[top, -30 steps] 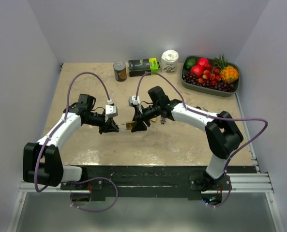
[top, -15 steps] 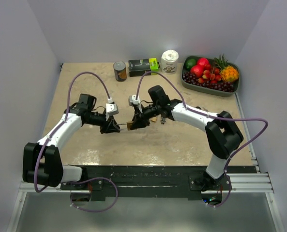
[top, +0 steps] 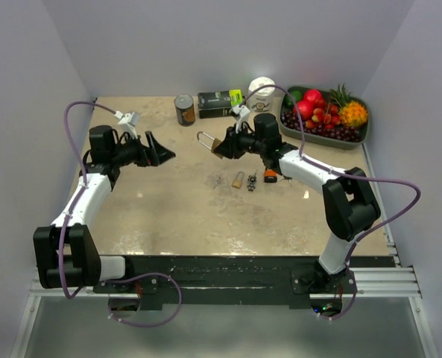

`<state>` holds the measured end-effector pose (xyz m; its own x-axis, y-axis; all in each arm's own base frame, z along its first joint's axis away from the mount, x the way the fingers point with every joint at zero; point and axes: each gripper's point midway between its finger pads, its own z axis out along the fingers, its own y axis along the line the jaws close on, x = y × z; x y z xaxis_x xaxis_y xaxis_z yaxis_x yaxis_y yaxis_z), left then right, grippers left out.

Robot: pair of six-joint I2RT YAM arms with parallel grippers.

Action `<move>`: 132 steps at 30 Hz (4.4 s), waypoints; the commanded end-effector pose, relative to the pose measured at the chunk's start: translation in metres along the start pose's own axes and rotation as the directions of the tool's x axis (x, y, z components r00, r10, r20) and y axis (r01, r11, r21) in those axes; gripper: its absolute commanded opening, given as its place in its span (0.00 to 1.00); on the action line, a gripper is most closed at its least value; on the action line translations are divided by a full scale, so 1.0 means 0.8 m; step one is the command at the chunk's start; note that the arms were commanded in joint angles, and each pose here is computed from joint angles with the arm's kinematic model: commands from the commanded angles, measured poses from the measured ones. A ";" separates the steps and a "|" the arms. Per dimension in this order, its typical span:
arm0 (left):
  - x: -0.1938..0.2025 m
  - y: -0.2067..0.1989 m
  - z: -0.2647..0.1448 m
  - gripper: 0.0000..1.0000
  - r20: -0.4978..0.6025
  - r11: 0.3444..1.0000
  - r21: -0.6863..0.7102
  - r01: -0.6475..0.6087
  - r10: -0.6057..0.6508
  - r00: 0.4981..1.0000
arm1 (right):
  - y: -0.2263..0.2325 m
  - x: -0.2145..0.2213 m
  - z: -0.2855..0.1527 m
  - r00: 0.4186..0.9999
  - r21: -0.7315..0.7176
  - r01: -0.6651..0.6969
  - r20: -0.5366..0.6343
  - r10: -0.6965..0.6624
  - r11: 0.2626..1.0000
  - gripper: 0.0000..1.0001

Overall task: Lock with the key
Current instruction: Place the lock at the center of the board.

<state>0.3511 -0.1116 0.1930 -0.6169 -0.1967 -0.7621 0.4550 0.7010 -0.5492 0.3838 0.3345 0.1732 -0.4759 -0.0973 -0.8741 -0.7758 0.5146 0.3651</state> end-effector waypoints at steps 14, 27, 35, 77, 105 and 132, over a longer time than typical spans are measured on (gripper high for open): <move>-0.082 -0.080 0.033 0.99 0.196 0.850 0.219 0.479 -0.519 0.832 | 0.080 -0.165 0.011 0.912 0.033 -0.088 0.404 0.067 0.996 0.00; -0.050 -0.087 0.065 0.97 0.161 0.815 0.169 0.554 -0.577 0.801 | 0.106 -0.145 0.017 0.919 0.153 -0.113 0.392 0.045 0.982 0.00; -0.030 -0.076 0.072 0.82 0.134 0.799 0.122 0.589 -0.601 0.788 | 0.106 -0.146 0.017 0.917 0.161 -0.116 0.395 0.044 0.980 0.00; 0.007 -0.038 0.085 0.00 0.086 0.836 -0.059 0.546 -0.541 0.837 | 0.118 -0.093 0.012 0.957 0.166 -0.075 0.288 0.024 0.983 0.67; 0.121 0.050 0.133 0.00 -0.422 0.832 -0.547 -0.095 -0.176 0.890 | -0.034 -0.052 -0.147 0.970 0.445 -0.158 0.235 0.055 0.882 0.99; 0.177 0.070 0.181 0.21 -0.506 0.819 -0.559 -0.128 -0.215 0.835 | -0.049 -0.041 -0.175 0.970 0.477 -0.159 0.240 0.046 0.864 0.99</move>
<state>0.3859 -0.1944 0.0229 -0.9266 0.0153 -0.3757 0.0814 0.9836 -0.1607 0.3731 0.2030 0.2183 -0.4354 0.1221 -0.8919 -0.3863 0.8696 0.3076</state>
